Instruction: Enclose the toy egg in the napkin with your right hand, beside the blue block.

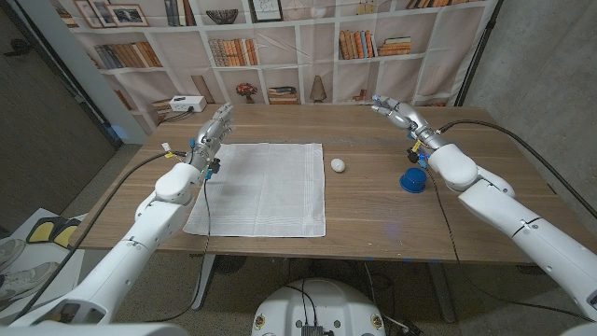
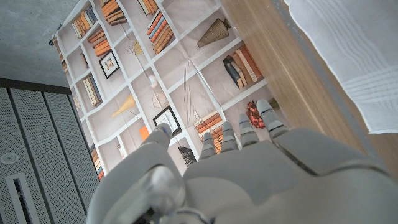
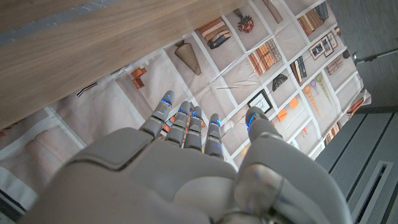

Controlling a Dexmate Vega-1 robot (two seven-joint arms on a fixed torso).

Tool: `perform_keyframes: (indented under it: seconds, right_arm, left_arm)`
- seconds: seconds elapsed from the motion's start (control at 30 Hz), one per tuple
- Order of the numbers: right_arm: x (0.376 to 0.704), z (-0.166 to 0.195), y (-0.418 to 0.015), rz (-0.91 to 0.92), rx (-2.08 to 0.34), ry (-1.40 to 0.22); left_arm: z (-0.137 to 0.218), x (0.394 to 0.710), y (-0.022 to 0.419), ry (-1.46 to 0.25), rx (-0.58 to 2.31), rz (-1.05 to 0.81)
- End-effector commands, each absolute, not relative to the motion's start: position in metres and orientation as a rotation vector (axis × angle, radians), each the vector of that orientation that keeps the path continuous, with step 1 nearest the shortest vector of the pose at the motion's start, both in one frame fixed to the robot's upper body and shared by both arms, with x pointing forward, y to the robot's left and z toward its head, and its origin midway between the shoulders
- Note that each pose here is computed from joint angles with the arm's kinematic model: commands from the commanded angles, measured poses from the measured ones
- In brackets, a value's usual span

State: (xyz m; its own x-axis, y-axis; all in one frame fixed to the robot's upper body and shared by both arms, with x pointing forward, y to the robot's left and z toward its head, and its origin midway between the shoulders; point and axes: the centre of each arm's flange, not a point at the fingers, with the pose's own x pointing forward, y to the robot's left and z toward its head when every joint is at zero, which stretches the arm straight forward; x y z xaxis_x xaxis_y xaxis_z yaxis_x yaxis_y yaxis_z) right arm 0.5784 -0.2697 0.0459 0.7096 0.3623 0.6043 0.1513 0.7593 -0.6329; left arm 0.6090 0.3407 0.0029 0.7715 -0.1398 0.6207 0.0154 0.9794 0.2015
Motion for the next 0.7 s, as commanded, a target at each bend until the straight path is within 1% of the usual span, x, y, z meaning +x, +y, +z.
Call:
perform_keyframes:
  seconds: [0.03,0.7]
  right_arm:
    - [0.573,0.051,-0.250,0.160,-0.867,-0.791]
    - [0.569,0.054,-0.220,0.186,-1.095,-0.770]
  left_arm:
    - [0.000,0.603,0.353,-0.681,0.192,-0.062]
    - [-0.007,0.603,0.364,-0.673,0.168,-0.044]
